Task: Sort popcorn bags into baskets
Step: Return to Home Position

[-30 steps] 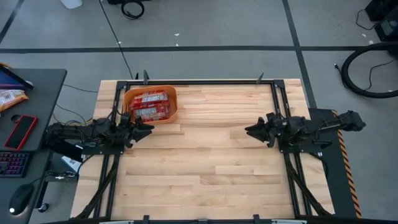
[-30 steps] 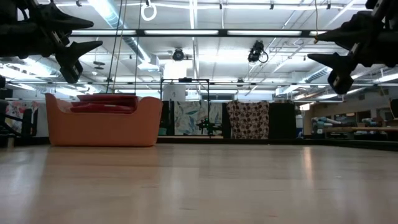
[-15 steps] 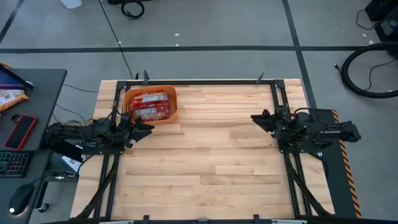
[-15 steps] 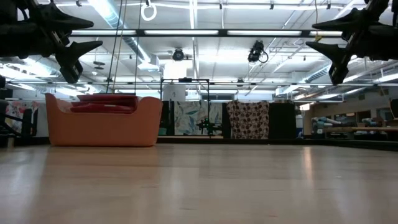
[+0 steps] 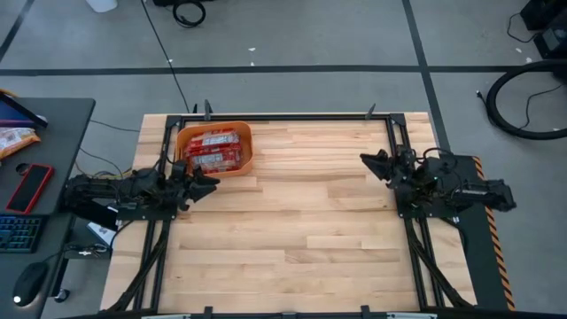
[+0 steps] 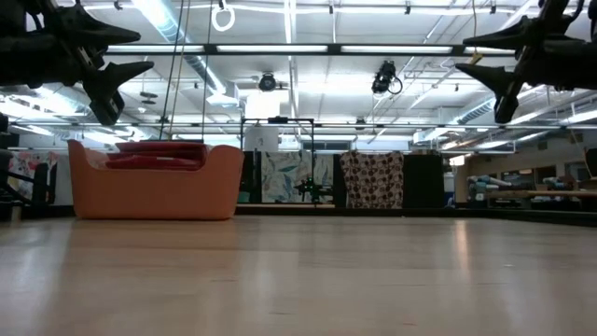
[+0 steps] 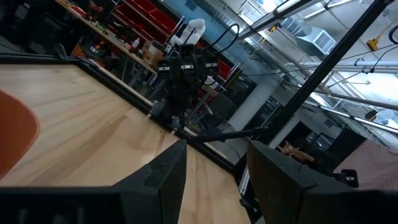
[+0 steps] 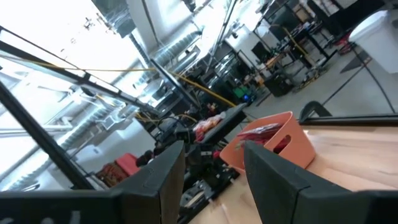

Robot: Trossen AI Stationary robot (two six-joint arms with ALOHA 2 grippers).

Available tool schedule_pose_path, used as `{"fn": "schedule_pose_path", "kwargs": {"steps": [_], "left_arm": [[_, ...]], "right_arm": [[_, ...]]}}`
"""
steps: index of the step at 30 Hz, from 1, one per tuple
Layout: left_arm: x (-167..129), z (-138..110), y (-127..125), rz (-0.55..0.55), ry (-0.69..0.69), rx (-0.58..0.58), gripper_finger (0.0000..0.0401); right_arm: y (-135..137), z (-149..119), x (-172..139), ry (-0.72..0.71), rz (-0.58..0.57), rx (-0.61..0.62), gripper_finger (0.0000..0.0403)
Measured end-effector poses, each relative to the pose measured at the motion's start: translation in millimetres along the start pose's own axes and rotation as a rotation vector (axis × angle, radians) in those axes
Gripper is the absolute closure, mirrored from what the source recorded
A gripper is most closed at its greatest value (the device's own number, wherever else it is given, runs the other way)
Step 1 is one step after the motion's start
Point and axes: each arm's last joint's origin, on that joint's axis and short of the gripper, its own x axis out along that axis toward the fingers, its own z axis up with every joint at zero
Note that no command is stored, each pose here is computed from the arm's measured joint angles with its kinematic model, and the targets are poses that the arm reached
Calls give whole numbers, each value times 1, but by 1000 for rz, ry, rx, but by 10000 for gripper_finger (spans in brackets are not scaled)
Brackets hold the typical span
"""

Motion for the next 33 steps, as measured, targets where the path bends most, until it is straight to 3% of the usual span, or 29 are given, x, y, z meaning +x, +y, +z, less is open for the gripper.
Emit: {"fn": "schedule_pose_path", "kwargs": {"steps": [33], "left_arm": [[0,0,0,3,4,1,229]], "right_arm": [[-2,2,0,-22,-23,-10,233]]}}
